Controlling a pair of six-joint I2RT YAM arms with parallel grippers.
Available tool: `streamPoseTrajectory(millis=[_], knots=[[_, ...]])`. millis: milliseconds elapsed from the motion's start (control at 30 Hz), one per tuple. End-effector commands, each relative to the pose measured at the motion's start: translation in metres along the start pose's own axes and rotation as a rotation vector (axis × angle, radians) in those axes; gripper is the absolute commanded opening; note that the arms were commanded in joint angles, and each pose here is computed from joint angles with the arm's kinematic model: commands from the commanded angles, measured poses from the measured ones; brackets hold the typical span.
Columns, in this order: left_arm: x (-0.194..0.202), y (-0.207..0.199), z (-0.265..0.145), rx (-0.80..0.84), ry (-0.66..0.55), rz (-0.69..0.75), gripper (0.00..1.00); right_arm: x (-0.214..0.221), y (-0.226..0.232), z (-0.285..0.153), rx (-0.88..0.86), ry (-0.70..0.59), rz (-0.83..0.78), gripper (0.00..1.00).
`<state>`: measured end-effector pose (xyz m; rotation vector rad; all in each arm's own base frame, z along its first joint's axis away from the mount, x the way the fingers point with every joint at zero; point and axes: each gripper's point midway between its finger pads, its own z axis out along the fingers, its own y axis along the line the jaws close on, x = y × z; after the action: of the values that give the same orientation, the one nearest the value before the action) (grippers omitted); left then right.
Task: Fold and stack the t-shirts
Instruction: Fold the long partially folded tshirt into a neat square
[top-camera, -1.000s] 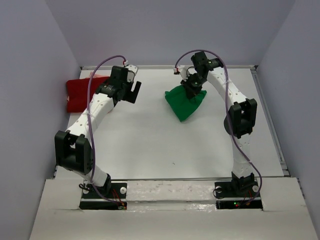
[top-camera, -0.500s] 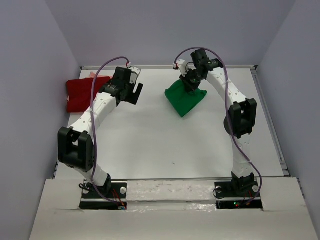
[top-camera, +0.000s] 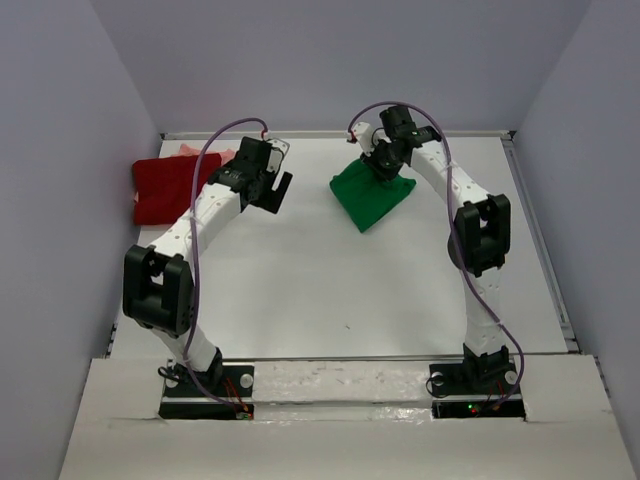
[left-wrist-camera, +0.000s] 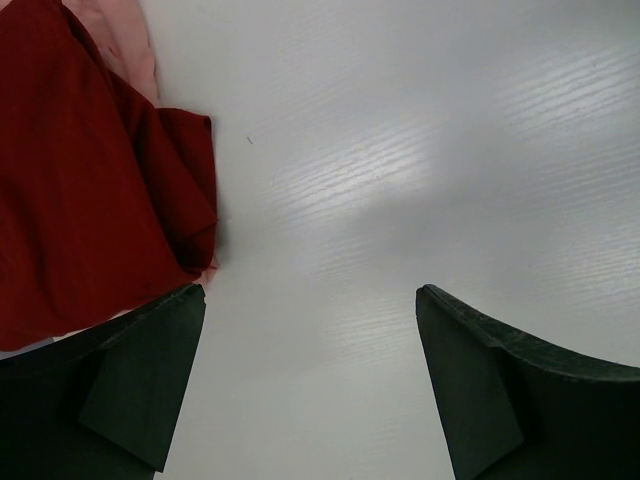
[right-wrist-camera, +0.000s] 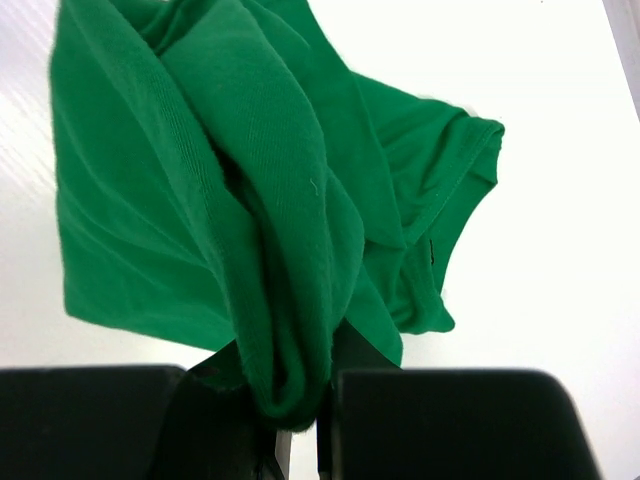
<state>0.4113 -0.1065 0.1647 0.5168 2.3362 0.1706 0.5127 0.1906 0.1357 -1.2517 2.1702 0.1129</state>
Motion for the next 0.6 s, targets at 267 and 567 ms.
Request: streamPoseTrajectory(millis=[267, 567], knots=[[-0.005, 0.003, -0.011, -0.023, -0.026, 0.020, 0.99, 0.000, -0.044, 0.013, 0.221, -0.016, -0.024, 0.00], [-0.004, 0.000, -0.008, -0.016, -0.019, 0.025, 0.99, 0.007, -0.065, 0.030, 0.320, 0.017, -0.039, 0.00]])
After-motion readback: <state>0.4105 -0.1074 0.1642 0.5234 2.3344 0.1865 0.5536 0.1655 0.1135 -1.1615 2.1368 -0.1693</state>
